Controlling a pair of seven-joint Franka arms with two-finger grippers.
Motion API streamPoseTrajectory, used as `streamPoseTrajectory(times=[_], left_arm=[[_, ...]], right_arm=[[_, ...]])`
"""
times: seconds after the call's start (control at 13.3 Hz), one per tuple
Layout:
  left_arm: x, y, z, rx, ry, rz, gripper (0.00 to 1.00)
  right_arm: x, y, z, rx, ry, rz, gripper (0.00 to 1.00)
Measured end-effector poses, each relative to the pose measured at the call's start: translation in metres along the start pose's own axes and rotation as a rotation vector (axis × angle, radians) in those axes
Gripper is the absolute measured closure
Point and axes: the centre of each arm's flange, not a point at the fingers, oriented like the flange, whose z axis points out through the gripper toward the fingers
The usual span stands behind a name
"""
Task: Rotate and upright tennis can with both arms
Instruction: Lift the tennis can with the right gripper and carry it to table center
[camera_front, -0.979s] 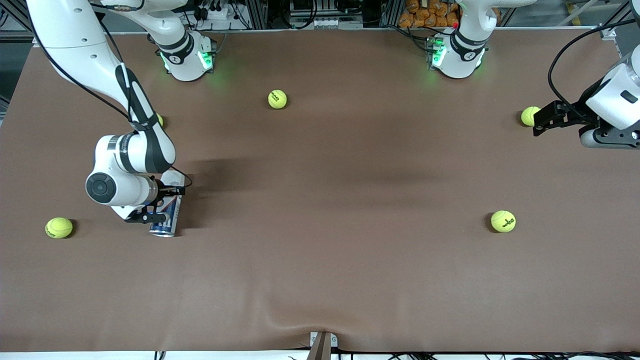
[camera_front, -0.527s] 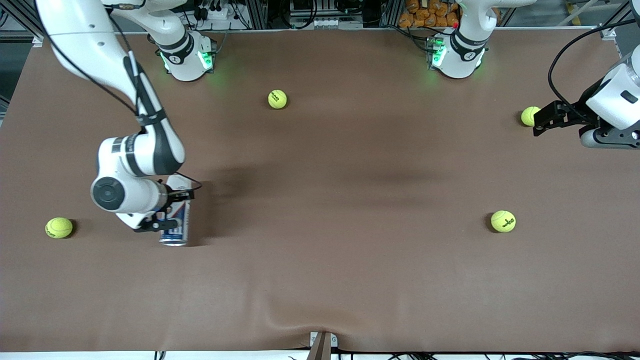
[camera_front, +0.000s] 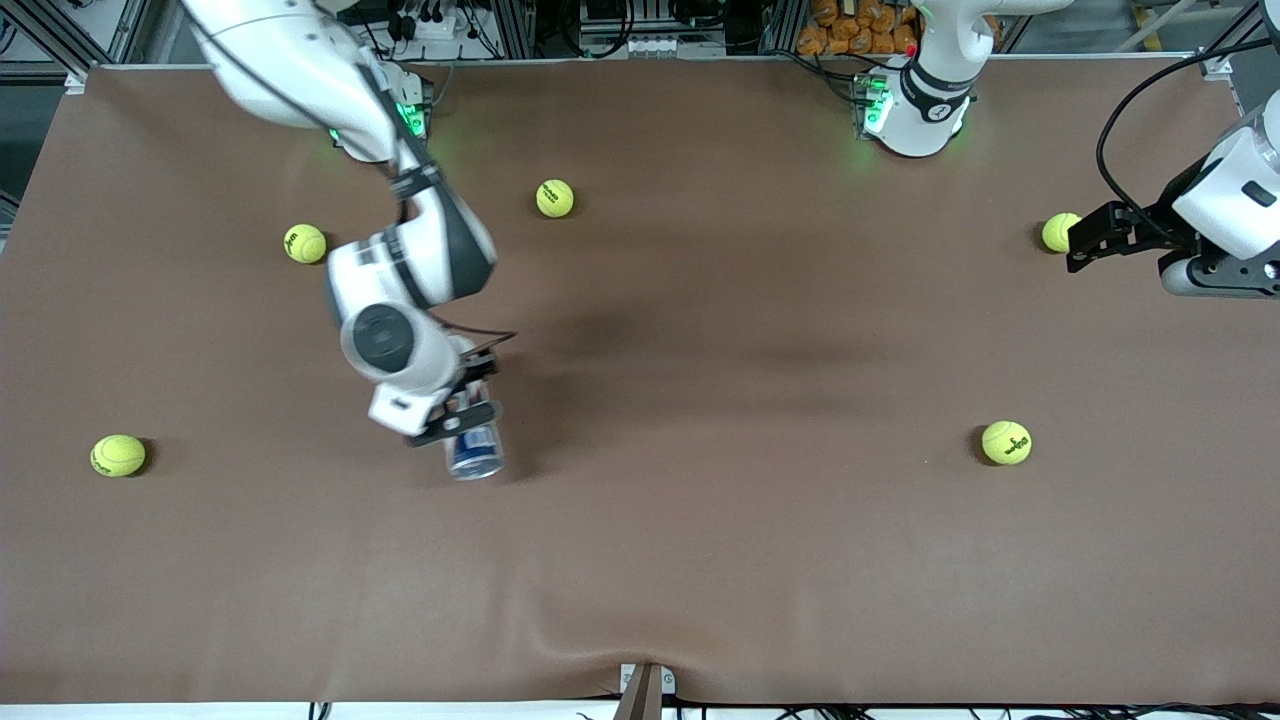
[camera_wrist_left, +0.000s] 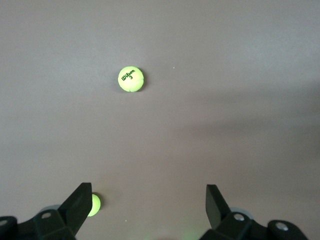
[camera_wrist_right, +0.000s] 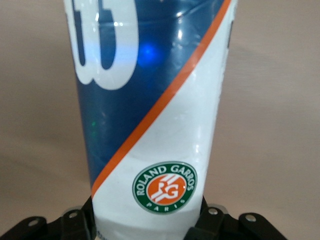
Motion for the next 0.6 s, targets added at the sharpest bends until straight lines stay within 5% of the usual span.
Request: streamPoseTrajectory(times=[0.6], left_arm=[[0.0,-0.022,0.005,-0.076,-0.01,0.005,0.0]], right_arm=[[0.003,-0.182,0.024,-0.011,0.066,0.09,0.29]])
